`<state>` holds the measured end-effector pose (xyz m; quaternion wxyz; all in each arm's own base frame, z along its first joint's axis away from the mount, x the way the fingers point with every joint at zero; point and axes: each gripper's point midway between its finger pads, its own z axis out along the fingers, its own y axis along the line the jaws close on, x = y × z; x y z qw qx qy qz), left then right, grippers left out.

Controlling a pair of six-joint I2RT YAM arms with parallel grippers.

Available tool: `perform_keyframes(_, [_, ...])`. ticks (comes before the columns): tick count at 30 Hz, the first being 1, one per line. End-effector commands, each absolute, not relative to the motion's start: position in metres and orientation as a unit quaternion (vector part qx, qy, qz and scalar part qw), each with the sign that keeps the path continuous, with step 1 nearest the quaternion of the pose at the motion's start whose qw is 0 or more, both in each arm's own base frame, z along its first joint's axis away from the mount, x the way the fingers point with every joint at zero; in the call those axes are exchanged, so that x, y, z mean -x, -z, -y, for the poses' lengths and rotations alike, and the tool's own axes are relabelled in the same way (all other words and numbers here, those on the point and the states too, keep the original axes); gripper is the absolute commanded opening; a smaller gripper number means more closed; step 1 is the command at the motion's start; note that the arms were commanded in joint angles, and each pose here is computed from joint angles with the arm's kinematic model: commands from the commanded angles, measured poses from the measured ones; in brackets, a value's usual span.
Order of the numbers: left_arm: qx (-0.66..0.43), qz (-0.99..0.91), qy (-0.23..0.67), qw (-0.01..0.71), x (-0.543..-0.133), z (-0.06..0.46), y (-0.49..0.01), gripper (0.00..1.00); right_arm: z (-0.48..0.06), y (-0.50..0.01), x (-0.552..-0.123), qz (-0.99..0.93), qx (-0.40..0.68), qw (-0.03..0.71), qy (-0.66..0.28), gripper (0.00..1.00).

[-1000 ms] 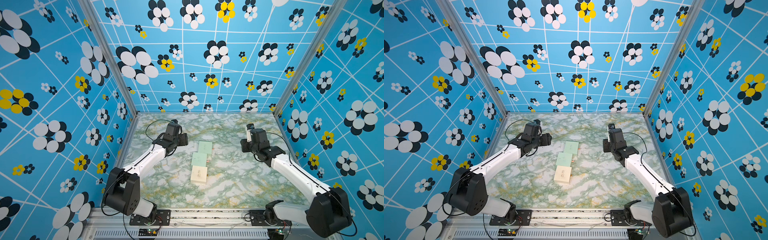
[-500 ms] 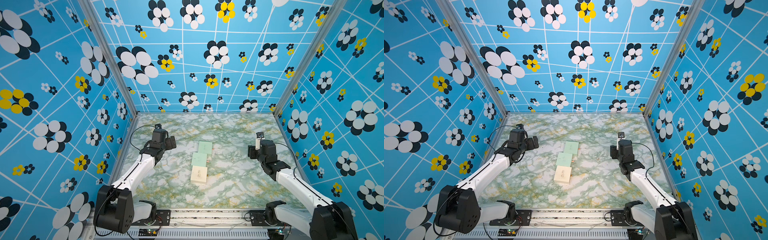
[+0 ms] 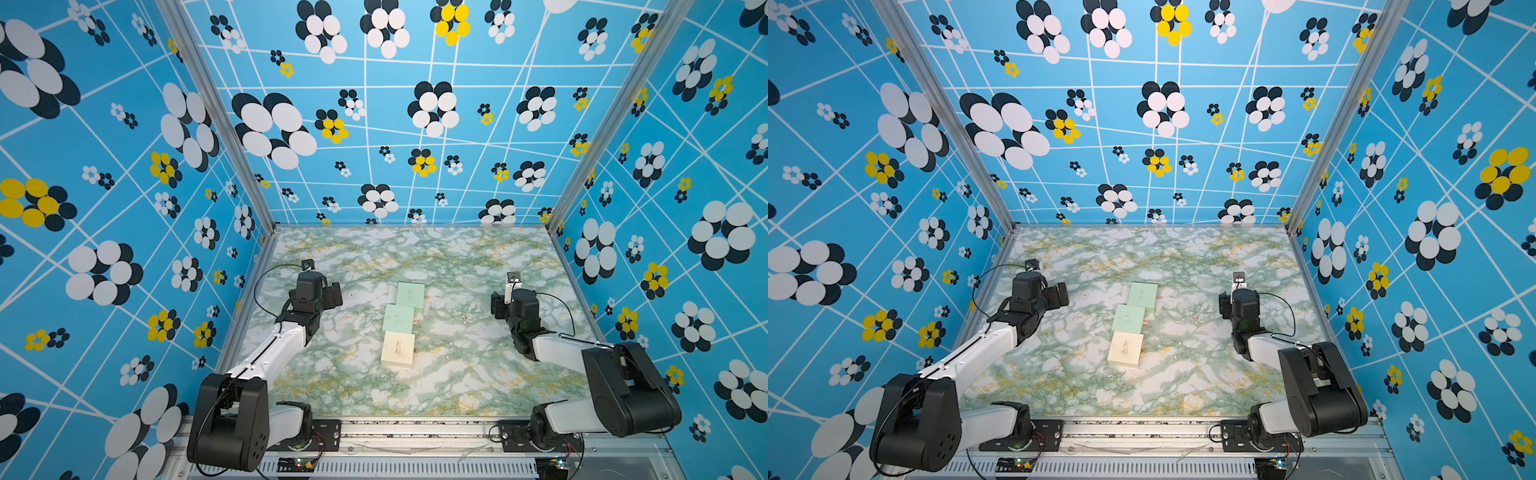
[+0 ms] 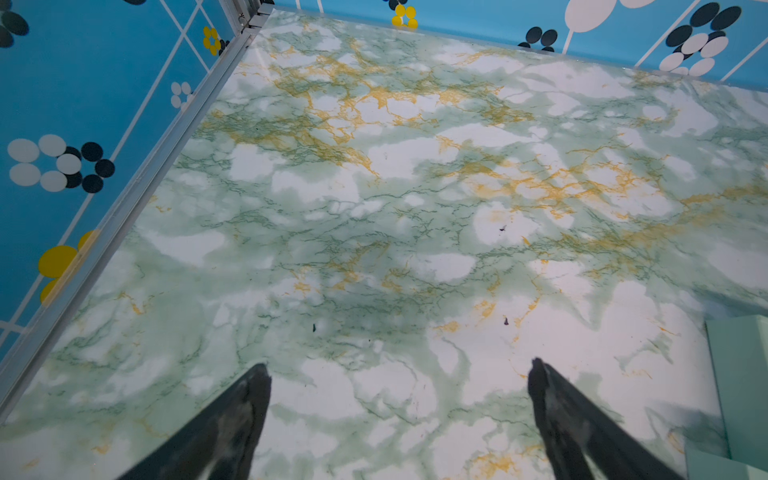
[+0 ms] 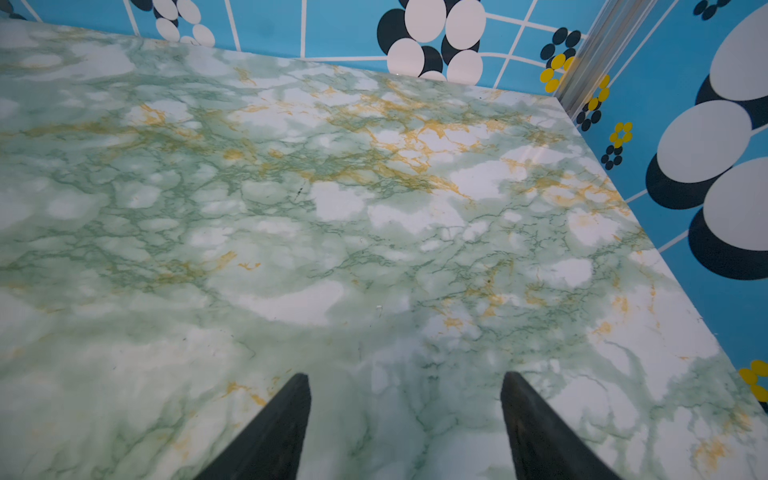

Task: Take out the earrings from the drawer-style jewelry box
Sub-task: Reset both arms

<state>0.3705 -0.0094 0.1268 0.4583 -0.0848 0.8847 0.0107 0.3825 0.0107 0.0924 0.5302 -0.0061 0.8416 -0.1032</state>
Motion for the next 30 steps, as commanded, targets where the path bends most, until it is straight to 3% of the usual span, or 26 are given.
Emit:
perform_keyframes(1, [0.069, -0.865, -0.009, 0.497, -0.381, 0.007, -0.140, 0.99, 0.006, -0.110, -0.395, -0.805, -0.034, 0.582, 0.111, 0.76])
perform_keyframes(9, [0.057, -0.848, -0.032, 0.526, -0.387, -0.006, -0.134, 0.99, 0.026, -0.095, -0.393, -0.805, -0.066, 0.583, 0.086, 0.78])
perform_keyframes(11, [0.053, -0.843, -0.033, 0.534, -0.389, -0.007, -0.133, 0.99, 0.027, -0.097, -0.393, -0.804, -0.070, 0.584, 0.088, 0.84])
perform_keyframes(12, [0.051, -0.839, -0.035, 0.540, -0.390, -0.008, -0.131, 0.99, 0.027, -0.097, -0.393, -0.804, -0.071, 0.583, 0.088, 0.98])
perform_keyframes(13, [0.046, -0.835, -0.035, 0.547, -0.393, -0.007, -0.131, 0.99, 0.027, -0.097, -0.393, -0.802, -0.070, 0.587, 0.088, 1.00])
perform_keyframes(30, [0.015, -0.816, -0.019, 0.577, -0.398, 0.000, -0.095, 0.99, 0.040, -0.102, -0.381, -0.781, -0.107, 0.605, 0.109, 1.00])
